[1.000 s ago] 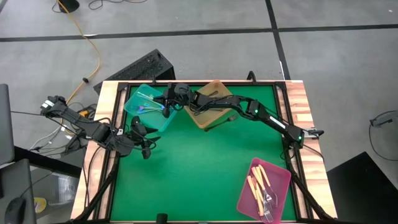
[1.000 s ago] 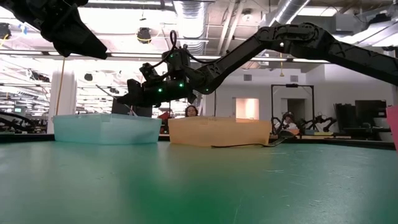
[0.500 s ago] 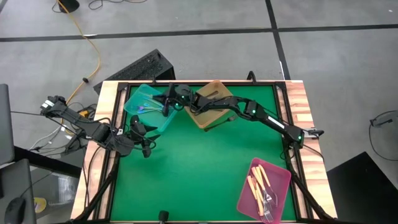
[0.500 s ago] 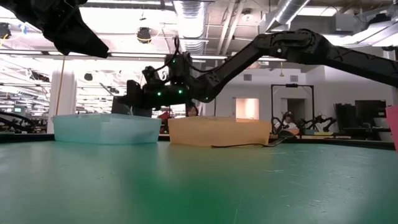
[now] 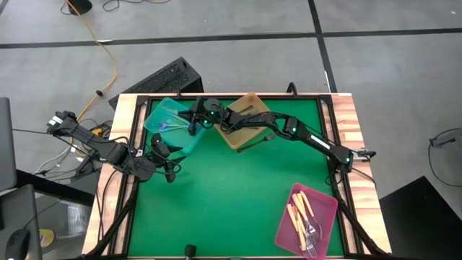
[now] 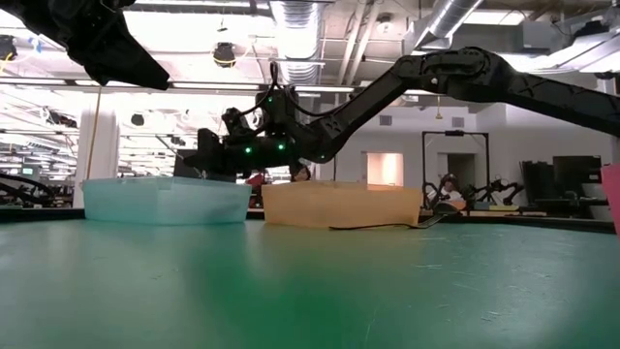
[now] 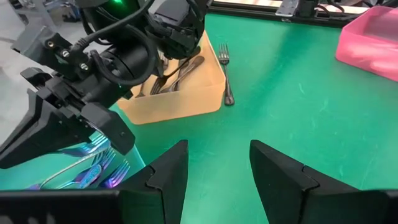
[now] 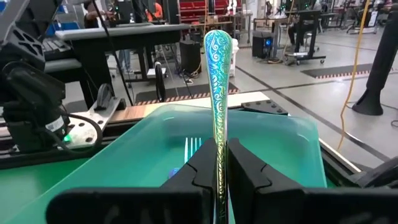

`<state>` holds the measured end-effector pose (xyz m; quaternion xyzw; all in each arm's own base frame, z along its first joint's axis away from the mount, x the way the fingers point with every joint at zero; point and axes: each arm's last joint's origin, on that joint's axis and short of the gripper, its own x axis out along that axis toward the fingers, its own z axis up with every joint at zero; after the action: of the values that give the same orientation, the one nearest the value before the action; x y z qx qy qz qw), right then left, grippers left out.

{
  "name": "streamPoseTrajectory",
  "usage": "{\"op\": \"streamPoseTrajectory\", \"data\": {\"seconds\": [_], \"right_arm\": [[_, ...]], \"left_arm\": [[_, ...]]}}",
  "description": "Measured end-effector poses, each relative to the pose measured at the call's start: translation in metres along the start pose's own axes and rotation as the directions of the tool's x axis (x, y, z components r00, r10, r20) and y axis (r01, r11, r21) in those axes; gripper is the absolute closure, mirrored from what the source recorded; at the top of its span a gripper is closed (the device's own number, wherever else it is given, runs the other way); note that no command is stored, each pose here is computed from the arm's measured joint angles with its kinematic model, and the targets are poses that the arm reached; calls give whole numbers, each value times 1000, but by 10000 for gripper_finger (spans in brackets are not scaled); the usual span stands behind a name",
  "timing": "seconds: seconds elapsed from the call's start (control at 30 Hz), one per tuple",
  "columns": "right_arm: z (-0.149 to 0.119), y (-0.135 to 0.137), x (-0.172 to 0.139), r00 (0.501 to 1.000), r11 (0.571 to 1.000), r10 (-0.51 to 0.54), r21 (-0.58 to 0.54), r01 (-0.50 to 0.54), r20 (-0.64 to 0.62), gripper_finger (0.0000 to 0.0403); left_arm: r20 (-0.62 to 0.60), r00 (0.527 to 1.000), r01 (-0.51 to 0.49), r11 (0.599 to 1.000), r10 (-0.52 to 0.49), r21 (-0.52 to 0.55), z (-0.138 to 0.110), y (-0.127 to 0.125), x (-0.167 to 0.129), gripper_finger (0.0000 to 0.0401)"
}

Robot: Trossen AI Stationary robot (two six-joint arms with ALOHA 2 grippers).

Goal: Sort silverware by color (type)
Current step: Put the blue fork into the blue bin, then put the black fork into the yellow bin

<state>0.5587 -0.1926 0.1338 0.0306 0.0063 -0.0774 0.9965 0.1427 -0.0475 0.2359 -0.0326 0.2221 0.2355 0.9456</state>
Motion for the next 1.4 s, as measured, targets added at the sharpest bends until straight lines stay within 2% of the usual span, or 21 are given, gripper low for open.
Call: {"op": "streamPoseTrajectory", "data": {"seconds": [0.23, 0.53, 0.93, 1.4], "right_arm": [[0, -1, 0, 999, 997, -33, 74, 32, 3, 352], [0, -2, 0, 998, 995, -65, 78, 64, 0, 350], [1, 2, 1, 996, 994, -85, 66, 85, 8, 285], [1, 2, 1, 996, 994, -84, 72, 83, 13, 280]], "left_arm": [[2, 1000, 1, 1000, -1, -8, 0, 0, 0, 245], [2, 1000, 2, 1000, -2, -25, 0, 0, 0, 245], [2, 1000, 2, 1000, -2, -26, 0, 0, 0, 245], [0, 1000, 4, 1000, -4, -15, 0, 0, 0, 245]]}}
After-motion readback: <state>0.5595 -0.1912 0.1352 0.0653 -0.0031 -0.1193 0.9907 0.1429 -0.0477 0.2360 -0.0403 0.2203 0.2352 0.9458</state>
